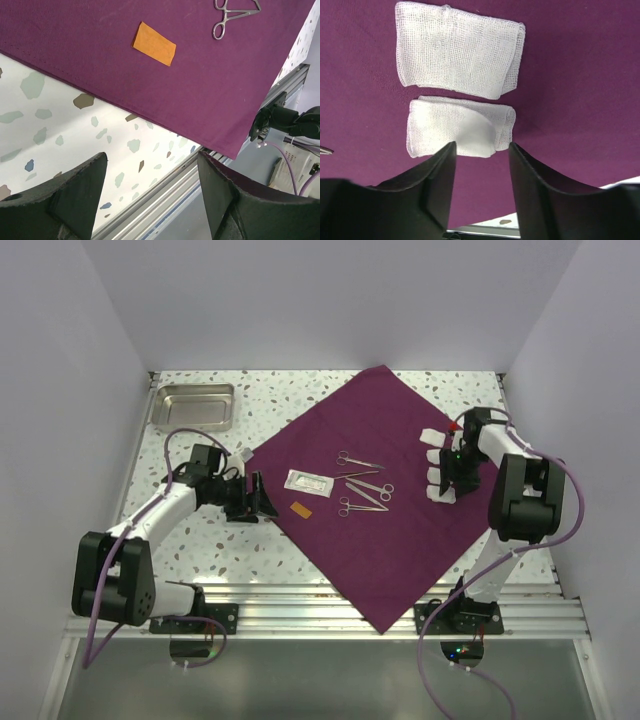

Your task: Prepare the surgical pack

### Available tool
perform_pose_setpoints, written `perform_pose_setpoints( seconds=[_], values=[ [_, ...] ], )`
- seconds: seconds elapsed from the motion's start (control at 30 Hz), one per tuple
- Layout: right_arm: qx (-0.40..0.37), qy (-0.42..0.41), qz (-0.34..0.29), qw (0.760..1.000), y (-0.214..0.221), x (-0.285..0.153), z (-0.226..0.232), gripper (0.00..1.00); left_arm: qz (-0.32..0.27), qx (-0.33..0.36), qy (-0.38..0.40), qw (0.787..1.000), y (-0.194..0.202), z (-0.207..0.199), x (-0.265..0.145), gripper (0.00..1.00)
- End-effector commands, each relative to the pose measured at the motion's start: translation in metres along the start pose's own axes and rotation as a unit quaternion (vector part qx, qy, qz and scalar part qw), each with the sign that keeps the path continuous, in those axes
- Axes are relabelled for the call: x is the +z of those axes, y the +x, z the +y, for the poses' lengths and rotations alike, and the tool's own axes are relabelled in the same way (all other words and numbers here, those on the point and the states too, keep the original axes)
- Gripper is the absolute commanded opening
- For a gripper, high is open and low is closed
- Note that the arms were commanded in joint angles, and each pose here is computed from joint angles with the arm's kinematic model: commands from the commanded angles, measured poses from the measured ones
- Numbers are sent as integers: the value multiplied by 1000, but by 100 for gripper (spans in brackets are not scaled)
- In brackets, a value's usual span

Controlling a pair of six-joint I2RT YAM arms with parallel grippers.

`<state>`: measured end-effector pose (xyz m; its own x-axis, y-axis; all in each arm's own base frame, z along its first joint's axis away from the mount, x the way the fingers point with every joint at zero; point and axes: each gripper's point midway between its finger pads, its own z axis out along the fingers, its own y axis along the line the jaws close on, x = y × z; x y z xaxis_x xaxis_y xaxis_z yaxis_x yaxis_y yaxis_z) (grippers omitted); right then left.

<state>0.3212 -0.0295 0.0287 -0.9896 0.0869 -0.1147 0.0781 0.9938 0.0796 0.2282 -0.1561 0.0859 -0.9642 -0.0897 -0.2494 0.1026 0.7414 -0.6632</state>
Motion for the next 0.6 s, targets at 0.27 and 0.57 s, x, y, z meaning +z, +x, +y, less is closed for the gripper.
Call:
perform_pose_setpoints(
  seconds=[0.27, 0.57],
  values=[
    [26, -11, -18, 999, -6, -3, -1, 54, -14, 22, 19, 999, -9, -5, -1, 77],
    [28, -41, -13, 999, -12, 10, 7, 51, -12, 17, 16, 1000, -8, -4, -1, 77]
  ],
)
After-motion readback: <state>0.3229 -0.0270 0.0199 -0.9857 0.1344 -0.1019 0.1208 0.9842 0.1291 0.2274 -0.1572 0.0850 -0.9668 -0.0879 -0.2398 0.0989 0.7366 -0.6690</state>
